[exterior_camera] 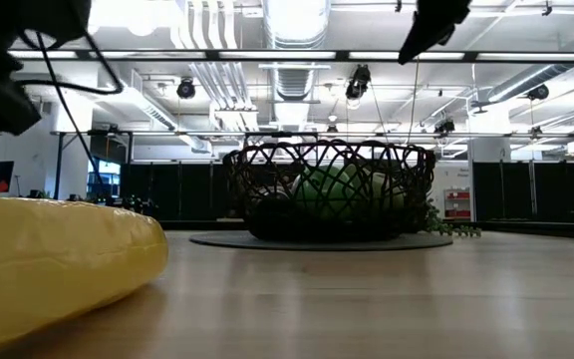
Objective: Build produce basket
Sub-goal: Put the yellow mango into the black basket
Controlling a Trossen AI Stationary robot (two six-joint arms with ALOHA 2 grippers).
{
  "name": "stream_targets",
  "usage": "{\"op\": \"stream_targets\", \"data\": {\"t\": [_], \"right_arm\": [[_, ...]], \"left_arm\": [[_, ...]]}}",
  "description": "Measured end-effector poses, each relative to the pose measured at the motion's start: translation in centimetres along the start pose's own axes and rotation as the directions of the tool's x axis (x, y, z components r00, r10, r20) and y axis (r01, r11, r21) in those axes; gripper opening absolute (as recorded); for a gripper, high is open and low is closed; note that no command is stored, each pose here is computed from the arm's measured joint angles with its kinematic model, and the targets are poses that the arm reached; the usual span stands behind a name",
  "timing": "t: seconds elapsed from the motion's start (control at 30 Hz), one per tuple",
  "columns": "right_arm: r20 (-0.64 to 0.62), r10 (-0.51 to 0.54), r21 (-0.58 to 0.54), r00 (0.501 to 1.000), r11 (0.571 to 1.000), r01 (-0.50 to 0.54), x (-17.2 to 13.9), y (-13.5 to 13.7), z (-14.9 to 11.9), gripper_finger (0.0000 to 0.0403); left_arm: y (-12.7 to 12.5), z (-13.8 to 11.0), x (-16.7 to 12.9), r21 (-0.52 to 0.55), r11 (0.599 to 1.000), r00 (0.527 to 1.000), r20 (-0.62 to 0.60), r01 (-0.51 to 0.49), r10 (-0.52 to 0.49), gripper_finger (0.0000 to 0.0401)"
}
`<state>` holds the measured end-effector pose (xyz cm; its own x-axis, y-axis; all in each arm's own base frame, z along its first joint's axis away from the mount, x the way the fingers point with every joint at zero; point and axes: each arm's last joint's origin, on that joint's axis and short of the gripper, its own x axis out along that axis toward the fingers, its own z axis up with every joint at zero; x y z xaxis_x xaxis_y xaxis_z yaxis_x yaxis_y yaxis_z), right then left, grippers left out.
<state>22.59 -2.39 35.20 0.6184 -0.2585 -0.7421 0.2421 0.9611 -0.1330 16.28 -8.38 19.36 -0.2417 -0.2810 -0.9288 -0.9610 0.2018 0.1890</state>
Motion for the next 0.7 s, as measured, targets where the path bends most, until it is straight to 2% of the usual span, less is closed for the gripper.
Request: {"op": "stream_targets", "data": {"t": [0.1, 0.27, 0.4, 0.53, 0.7], "right_arm": [[0.031, 0.001, 0.029, 1.000, 1.000, -0.002, -0.5, -0.1, -0.7, 0.0068], [0.117, 0.003, 0.094, 0.993, 0.995, -0.014, -1.1, -0.3, -0.9, 0.0071], [0.136, 0.004, 0.127, 0.991, 0.992, -0.021, -1.5, -0.4, -0.9, 0.0072], [0.148, 0.003, 0.113, 0.989, 0.993, -0.020, -1.6, -0.4, -0.9, 0.0066], [0.165, 0.003, 0.105, 0.986, 0.994, -0.021, -2.4, -0.5, -1.1, 0.0058]], "left_arm": [[0.4, 0.4, 1.0, -0.014, 0.999, 1.000, 0.008, -0.029, 0.029, 0.0343], [0.5, 0.9, 2.6, 0.002, 1.000, 1.000, 0.003, -0.002, 0.002, 0.0343], [0.4, 1.3, 3.6, 0.013, 1.000, 1.000, -0.002, 0.025, -0.025, 0.0328], [-0.1, 1.4, 4.0, 0.044, 0.995, 0.996, -0.004, 0.091, -0.091, 0.0291], [-0.8, 1.5, 4.1, 0.069, 0.982, 0.983, 0.037, 0.177, -0.180, 0.0216]]}}
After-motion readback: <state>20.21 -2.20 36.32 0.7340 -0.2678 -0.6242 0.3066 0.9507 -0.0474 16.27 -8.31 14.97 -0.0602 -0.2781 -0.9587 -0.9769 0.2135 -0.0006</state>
